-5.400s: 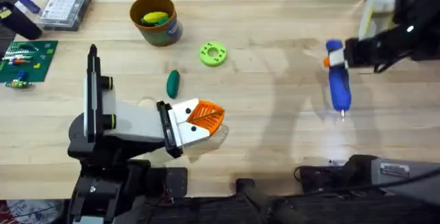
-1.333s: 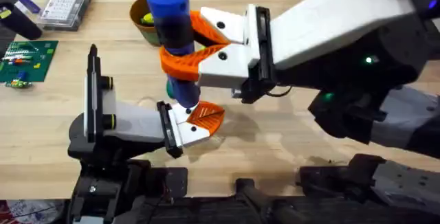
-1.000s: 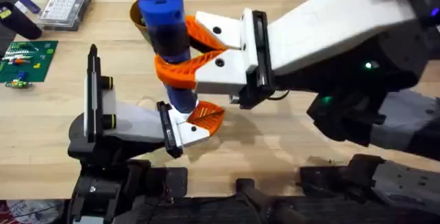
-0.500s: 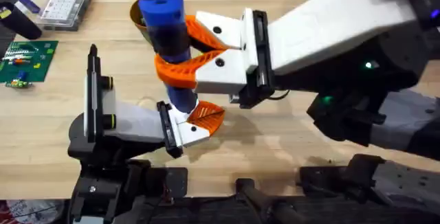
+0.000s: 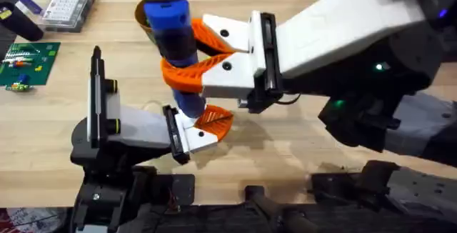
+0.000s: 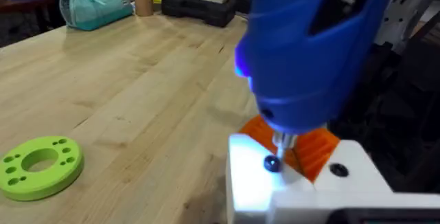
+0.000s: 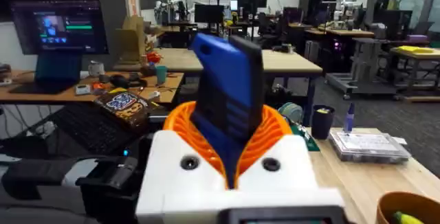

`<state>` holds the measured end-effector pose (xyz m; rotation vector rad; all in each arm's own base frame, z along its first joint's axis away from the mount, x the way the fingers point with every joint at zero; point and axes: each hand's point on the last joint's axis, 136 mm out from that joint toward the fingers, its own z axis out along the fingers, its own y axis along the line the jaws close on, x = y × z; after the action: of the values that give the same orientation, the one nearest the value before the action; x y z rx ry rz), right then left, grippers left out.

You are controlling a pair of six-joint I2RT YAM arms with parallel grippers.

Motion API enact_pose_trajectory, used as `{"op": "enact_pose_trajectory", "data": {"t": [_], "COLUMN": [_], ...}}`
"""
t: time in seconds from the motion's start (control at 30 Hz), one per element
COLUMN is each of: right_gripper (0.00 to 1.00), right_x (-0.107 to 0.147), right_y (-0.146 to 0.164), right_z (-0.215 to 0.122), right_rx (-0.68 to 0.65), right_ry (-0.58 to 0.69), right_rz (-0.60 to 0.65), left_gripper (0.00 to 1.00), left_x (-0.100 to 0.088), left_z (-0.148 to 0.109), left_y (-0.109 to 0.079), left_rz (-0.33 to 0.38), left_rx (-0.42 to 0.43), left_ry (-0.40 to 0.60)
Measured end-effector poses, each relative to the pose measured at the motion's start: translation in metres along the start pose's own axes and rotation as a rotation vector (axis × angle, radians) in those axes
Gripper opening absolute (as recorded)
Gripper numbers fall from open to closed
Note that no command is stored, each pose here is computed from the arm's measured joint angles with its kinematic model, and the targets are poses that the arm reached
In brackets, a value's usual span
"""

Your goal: Pick up the gripper from the table and insert it into the empty holder that is missing its gripper. Then pick up a screw, insert it into the mounting hole, and use the screwdriver to tighten it. Finally, clean up the table by picking up the vegetable and placing it into the bucket.

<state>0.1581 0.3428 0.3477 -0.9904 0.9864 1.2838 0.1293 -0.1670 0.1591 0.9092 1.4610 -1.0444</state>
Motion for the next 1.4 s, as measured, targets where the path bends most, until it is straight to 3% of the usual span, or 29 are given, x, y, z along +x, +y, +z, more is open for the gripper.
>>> {"op": "enact_pose_trajectory", "data": {"t": [0.93,1.4], "right_gripper": [0.027,0.027], "right_x": [0.007,-0.01], "right_y": [-0.006,-0.004], "right_z": [0.005,0.006], "right_rx": [0.001,-0.007], "right_ry": [0.0,-0.056], "right_rz": [-0.004,-0.029], "left_gripper": [0.01,0.01], "left_x": [0.0,0.0], "left_z": [0.0,0.0], "left_y": [0.0,0.0], "left_rz": [-0.003,-0.003], "left_rx": [0.0,0.0], "left_ry": [0.0,0.0]}}
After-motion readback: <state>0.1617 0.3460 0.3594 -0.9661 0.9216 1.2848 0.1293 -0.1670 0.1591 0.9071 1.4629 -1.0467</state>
